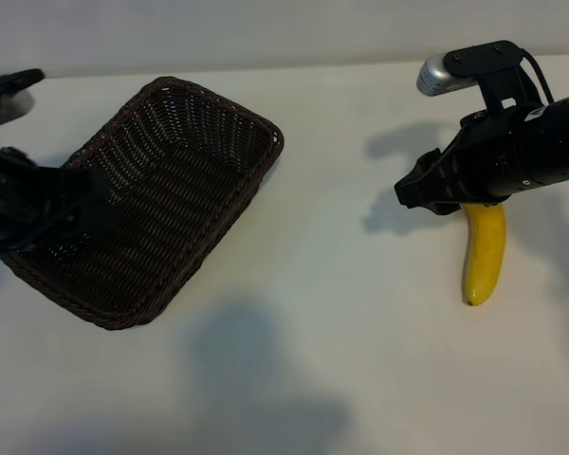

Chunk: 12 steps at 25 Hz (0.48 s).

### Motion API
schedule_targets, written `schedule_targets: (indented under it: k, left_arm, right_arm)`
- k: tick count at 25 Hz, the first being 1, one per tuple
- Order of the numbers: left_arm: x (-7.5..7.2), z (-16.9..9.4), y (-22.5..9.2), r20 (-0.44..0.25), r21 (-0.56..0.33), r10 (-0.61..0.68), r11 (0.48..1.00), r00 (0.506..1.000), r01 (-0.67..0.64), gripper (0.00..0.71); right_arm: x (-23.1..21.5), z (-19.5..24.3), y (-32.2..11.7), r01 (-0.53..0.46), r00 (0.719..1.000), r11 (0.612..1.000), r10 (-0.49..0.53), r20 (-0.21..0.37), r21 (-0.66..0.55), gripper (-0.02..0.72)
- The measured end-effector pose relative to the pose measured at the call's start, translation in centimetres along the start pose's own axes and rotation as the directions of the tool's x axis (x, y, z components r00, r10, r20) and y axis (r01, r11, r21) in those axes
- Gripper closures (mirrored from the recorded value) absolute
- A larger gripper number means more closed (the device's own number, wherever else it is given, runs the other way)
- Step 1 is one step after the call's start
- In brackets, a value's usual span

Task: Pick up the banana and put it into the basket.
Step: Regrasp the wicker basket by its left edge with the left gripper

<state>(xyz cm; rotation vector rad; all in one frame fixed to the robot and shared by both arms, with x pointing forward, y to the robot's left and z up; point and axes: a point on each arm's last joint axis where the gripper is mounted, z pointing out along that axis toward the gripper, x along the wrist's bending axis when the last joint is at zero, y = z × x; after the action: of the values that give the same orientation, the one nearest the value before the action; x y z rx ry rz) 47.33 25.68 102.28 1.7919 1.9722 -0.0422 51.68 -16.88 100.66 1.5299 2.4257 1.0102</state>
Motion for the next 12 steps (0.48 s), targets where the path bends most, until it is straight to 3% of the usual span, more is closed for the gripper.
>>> schedule_targets:
  k: [5, 12]
  left_arm:
    - [1.2, -0.2, -0.2, -0.138, -0.002, -0.159, 0.987, 0.978, 0.161, 0.184]
    - [1.4, -0.3, -0.2, -0.15, -0.035, -0.34, 0.94, 0.928, 0.339, 0.184]
  right_arm:
    - [0.0, 0.0, 0.0, -0.002, 1.0, 1.0, 0.002, -0.001, -0.001, 0.198]
    - [0.0, 0.0, 0.0, -0.003, 1.0, 1.0, 0.003, -0.002, -0.001, 0.198]
